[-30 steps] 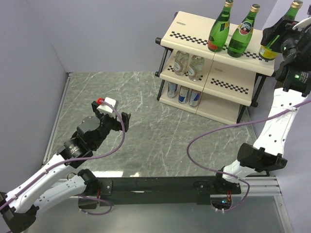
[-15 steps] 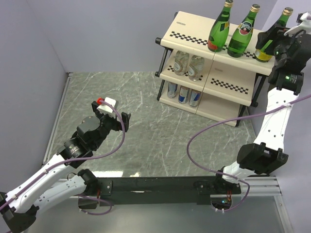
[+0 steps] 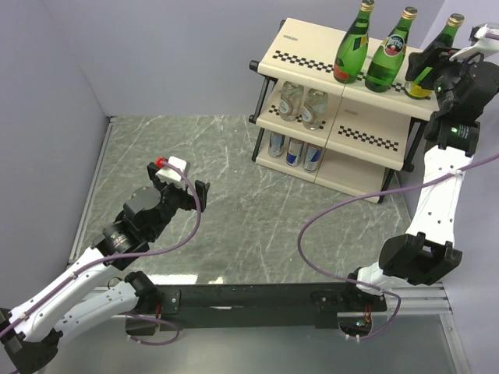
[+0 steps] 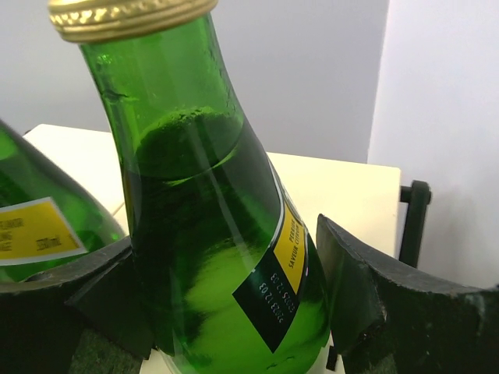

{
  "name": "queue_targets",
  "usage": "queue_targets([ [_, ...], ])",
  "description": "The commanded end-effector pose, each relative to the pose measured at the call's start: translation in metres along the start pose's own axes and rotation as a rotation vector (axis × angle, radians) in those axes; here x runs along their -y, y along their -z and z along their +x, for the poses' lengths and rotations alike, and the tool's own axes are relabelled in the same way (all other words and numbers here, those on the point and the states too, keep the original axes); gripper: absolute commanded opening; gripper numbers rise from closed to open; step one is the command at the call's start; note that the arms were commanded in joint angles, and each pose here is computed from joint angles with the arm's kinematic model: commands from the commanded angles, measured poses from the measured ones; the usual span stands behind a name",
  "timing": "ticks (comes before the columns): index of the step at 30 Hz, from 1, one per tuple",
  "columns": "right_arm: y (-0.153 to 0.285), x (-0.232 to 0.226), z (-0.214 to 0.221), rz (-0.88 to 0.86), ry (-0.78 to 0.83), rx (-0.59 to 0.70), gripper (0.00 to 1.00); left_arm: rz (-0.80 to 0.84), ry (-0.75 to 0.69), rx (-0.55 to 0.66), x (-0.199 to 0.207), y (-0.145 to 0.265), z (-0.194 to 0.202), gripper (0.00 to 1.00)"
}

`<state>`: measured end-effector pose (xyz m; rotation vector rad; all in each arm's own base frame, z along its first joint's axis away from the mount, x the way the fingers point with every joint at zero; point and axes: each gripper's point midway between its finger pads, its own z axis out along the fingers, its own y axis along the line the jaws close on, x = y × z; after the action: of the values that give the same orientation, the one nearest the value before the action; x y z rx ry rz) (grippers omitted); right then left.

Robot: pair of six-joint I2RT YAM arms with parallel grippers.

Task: Place and organize the beverage onto the shelf
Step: Place the drink on the shelf.

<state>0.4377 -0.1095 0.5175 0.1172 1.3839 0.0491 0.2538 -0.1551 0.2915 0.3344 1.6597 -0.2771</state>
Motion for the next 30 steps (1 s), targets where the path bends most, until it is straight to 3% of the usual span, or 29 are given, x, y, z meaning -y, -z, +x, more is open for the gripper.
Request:
queue_targets([
  [1, 0.028, -0.036, -0.087, -0.074, 0.073, 0.254, 0.0, 0.021, -0.004, 0.039, 0.003, 0.003, -0.01, 0.99],
  [8, 0.039, -0.042, -0.09, -0.079, 0.077, 0.258, 0.0, 0.024, -0.003, 0.042, 0.003, 0.003, -0.011, 0.99],
  [11, 0.04, -0.042, -0.089, -0.077, 0.083, 0.252, 0.07, 0.026, -0.003, 0.04, 0.003, 0.003, -0.011, 0.99],
  [19, 0.038, -0.037, -0.081, -0.061, 0.07, 0.237, 0.47, 0.024, -0.003, 0.042, 0.003, 0.004, -0.011, 0.99],
  [22, 0.037, -0.036, -0.08, -0.054, 0.074, 0.236, 0.47, 0.024, -0.004, 0.039, 0.003, 0.003, -0.009, 0.99],
  [27, 0.03, -0.033, -0.079, -0.053, 0.077, 0.226, 0.36, 0.023, -0.005, 0.039, 0.003, 0.003, -0.01, 0.99],
  [30, 0.026, -0.032, -0.079, -0.05, 0.07, 0.222, 0.36, 0.021, -0.006, 0.038, 0.002, 0.003, -0.009, 0.99],
])
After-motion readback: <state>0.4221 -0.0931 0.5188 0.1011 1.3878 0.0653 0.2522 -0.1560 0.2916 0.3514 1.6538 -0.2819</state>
